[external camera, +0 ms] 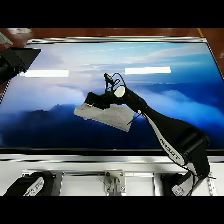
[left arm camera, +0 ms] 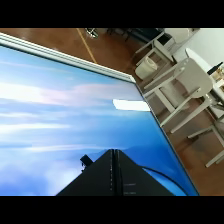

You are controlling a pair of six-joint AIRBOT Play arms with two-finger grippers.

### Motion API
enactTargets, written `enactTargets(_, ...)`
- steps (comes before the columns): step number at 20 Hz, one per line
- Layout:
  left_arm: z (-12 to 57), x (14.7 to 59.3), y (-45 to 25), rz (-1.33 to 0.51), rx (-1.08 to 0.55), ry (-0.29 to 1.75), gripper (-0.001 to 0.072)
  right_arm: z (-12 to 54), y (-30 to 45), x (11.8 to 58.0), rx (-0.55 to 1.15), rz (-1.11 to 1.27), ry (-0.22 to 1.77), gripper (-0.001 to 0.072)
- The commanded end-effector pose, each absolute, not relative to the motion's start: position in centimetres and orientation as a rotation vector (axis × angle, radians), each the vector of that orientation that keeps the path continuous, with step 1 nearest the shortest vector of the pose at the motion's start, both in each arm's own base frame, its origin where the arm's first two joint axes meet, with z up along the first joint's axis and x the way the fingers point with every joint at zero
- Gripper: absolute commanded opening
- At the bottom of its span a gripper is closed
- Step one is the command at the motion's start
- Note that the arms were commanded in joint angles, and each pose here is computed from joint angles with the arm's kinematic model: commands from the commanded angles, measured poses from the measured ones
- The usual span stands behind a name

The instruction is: Fold the shirts.

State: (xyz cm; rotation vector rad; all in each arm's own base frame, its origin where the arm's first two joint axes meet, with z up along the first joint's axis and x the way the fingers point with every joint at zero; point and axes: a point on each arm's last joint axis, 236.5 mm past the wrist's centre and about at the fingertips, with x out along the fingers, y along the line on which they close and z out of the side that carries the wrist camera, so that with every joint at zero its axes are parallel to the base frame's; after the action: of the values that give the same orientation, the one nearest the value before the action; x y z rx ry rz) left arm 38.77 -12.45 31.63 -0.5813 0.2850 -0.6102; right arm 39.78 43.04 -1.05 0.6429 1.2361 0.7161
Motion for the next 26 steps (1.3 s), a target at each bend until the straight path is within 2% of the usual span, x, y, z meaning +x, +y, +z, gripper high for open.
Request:
enactTargets(1, 30.6, 38.4, -12.0, -0.593, -0.526, 0.312, 0.0032, -1.4, 38.2, 37.6, 0.467, 0.78, 1.373, 0.0586)
enactTargets(3, 30.1, 38.5, -11.7, -0.576, -0.495, 0.323, 0.0032, -1.7, 29.7, 37.4, 0.297, 0.643, 1.488, 0.0587)
enactTargets(5, 29.5, 38.6, -11.4, -0.558, -0.461, 0.335, 0.0032, -2.1, 19.0, 37.1, 0.141, 0.375, 1.607, 0.0588)
enactTargets(7, 29.3, 38.7, -11.2, -0.552, -0.449, 0.339, 0.0032, -2.3, 12.7, 35.7, 0.129, 0.213, 1.716, 0.0589)
enactTargets(9, 29.2, 38.7, -11.2, -0.551, -0.447, 0.34, 0.0032, -3.9, 12.6, 34.7, 0.23, 0.21, 1.761, 0.0644)
enactTargets(12, 29.1, 38.6, -11.2, -0.55, -0.441, 0.345, 0.0032, -7.5, 17.3, 34.8, 0.436, 0.288, 1.69, 0.0645)
enactTargets(14, 28.0, 38.5, -11.0, -0.539, -0.413, 0.382, 0.0032, -9.3, 19.2, 35.5, 0.546, 0.282, 1.627, 0.0682)
enactTargets(20, 26.1, 38.2, -10.5, -0.495, -0.431, 0.469, 0.0032, -10.9, 23.4, 36.6, 0.731, 0.356, 1.589, 0.068)
enactTargets(21, 26.1, 38.2, -10.5, -0.492, -0.444, 0.473, 0.0033, -11.2, 24.1, 36.5, 0.752, 0.357, 1.598, 0.0613)
enactTargets(22, 26.1, 38.2, -10.5, -0.492, -0.449, 0.475, 0.0033, -11.5, 24.6, 36.5, 0.768, 0.36, 1.6, 0.0385)
enactTargets(23, 26.1, 38.1, -10.6, -0.493, -0.449, 0.477, 0.0033, -11.4, 24.6, 36.7, 0.774, 0.358, 1.589, 0.0051)
enactTargets(26, 25.5, 37.5, -11.1, -0.517, -0.443, 0.513, 0.0033, -8.4, 22.7, 40.1, 0.701, 0.449, 1.437, 0.0062)
